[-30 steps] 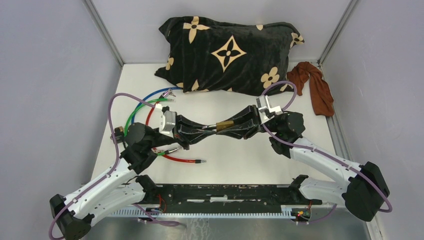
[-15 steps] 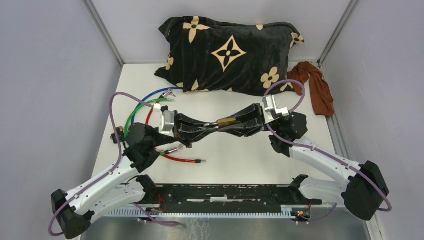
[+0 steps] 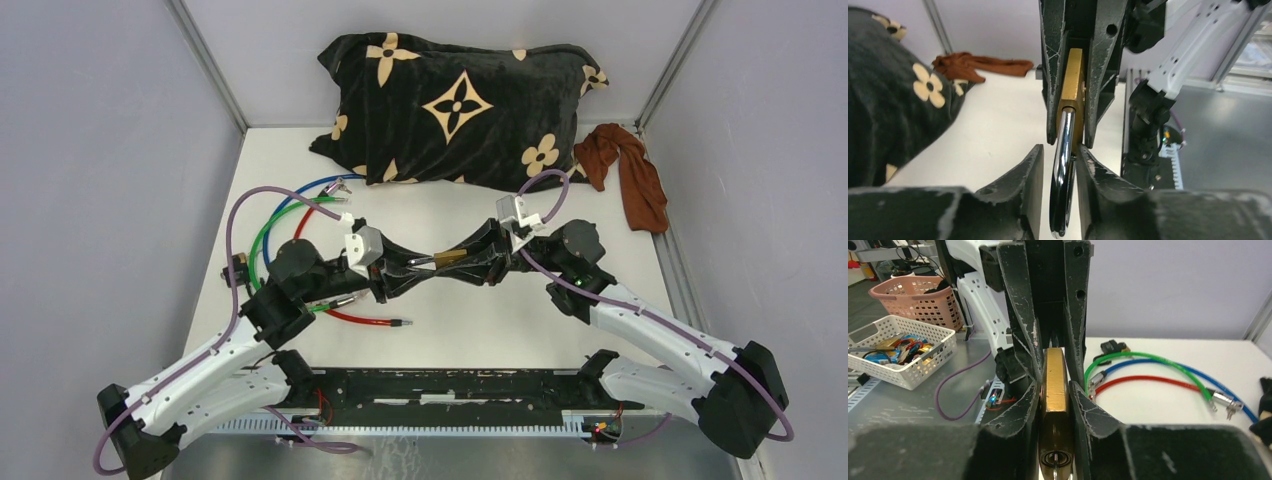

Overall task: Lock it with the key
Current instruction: Lock the lock.

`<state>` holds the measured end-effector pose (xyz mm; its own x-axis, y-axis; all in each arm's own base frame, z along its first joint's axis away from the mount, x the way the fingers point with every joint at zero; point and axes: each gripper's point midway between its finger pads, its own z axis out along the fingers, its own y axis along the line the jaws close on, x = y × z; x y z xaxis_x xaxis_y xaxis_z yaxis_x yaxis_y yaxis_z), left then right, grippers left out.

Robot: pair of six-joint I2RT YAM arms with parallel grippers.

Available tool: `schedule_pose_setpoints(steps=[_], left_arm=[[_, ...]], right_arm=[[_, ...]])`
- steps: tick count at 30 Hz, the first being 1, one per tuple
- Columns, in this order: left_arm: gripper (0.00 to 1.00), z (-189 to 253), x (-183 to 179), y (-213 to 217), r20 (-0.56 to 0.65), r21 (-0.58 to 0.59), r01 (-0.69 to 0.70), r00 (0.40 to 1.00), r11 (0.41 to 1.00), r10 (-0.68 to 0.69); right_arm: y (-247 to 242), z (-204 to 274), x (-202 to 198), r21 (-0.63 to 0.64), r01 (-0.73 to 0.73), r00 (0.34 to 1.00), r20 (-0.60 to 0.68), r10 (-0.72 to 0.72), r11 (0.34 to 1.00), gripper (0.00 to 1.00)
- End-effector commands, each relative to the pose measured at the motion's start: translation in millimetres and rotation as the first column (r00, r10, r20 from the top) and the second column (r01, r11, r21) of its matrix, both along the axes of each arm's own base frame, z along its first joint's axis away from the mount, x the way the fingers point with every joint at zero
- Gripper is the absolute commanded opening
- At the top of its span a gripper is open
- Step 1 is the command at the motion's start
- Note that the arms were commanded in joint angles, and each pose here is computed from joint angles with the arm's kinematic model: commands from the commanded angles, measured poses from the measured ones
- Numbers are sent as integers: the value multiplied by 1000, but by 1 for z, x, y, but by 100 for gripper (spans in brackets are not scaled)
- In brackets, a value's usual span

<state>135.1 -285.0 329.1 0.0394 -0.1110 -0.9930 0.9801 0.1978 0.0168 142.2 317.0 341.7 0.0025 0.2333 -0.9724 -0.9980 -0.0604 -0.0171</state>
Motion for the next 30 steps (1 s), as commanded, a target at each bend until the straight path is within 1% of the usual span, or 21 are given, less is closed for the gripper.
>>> schedule_pose_setpoints(steps=[1,3,9,11,14,19,23,26,30], left_arm=[[39,-4,-10,1,20,80,30,999,996,-32],[45,-6,-3,7,13,105,-18,1000,994,16],[62,-6,5,28,28,157,-79,997,984,76],[65,-8,6,35,22,173,-96,995,980,94],[66,-14,6,42,-11,186,-111,993,976,115],[59,6,11,41,-6,104,-128,992,986,130],[52,6,21,41,-13,99,-161,987,982,163],[50,7,19,38,-18,92,-141,990,986,143],[33,12,11,31,-41,62,-78,996,995,81]], right_arm=[[-7,16,28,62,158,987,15,-159,985,0],[-11,20,26,73,159,987,20,-161,985,0],[-20,27,26,78,172,984,37,-175,982,0],[-21,28,25,78,165,985,40,-168,983,0],[-21,31,20,81,144,988,49,-148,986,0],[-19,30,14,73,103,993,56,-108,992,0],[-20,35,4,89,55,996,69,-61,994,0],[-22,36,1,91,45,995,79,-53,995,0],[-22,35,-1,88,37,996,79,-44,995,0]])
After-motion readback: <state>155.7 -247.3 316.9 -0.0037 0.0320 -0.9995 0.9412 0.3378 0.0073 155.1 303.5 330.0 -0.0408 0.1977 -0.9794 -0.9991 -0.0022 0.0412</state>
